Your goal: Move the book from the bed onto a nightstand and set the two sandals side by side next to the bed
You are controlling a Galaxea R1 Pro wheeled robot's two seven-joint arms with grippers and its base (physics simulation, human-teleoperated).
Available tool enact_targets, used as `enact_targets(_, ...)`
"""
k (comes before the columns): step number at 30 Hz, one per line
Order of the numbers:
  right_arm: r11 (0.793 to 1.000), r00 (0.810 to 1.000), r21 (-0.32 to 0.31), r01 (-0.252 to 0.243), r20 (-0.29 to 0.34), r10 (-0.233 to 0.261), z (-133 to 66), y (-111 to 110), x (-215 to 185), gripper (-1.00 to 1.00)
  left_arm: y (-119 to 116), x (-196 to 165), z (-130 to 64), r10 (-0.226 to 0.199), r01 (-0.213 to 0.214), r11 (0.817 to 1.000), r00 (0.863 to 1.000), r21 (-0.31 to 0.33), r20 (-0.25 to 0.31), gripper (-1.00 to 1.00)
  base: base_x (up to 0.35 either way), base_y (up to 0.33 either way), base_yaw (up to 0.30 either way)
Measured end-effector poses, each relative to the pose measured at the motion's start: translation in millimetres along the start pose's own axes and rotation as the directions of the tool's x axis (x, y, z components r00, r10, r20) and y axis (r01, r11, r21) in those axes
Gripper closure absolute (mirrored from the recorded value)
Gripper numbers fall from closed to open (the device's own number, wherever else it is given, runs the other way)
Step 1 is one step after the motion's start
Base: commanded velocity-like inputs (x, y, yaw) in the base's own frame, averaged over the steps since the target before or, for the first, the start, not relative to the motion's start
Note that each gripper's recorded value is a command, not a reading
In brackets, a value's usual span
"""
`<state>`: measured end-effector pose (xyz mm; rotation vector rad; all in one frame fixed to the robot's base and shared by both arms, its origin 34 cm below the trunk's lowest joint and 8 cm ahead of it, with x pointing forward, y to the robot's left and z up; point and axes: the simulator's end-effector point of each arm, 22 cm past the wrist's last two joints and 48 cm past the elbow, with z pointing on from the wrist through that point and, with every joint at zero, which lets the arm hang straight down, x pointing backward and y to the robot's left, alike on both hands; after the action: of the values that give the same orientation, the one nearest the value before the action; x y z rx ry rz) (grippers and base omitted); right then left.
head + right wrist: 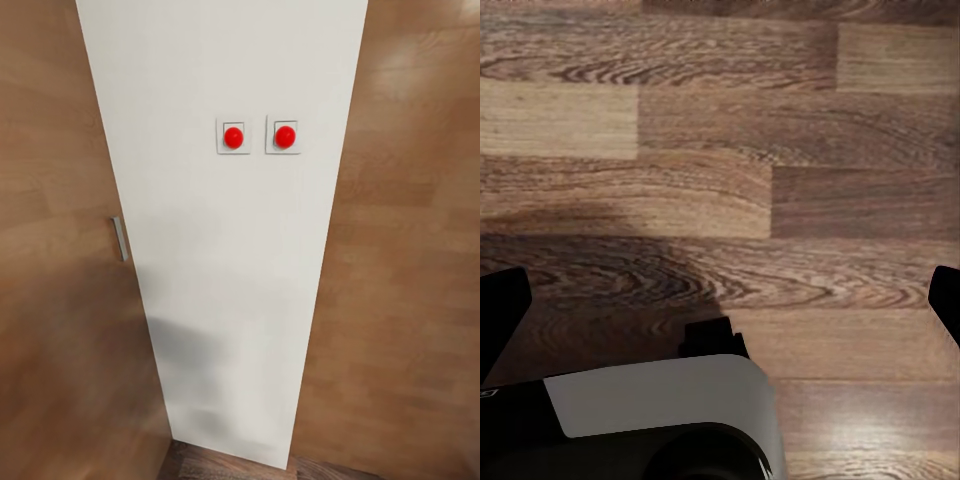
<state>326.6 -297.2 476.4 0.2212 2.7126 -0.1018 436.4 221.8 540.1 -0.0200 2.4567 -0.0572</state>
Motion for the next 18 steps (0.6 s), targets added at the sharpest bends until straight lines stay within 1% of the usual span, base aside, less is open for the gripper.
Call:
enact_targets(4,1.000,1.000,0.000,0.000,0.000,0.000,0.0,0.0,0.0,-1.00,0.5,-0.1,0.0,-0.001,0.001,1.000,1.000,-0.001,0.001,-1.00,0.023,-0.004,0.000)
enact_targets(7,1.000,1.000,0.000,0.000,0.000,0.000,-0.1,0.0,0.0,-1.00,0.6,-0.2,-0.1,-0.001,0.001,1.000,1.000,-0.001,0.001,-1.00,0.117,0.052,0.000)
enact_targets(18,1.000,1.000,0.000,0.000,0.000,0.000,-0.2,0.0,0.0,-1.00,0.7,0.1,-0.2,-0.001,0.001,1.000,1.000,-0.001,0.000,-1.00,0.235,0.129,0.000)
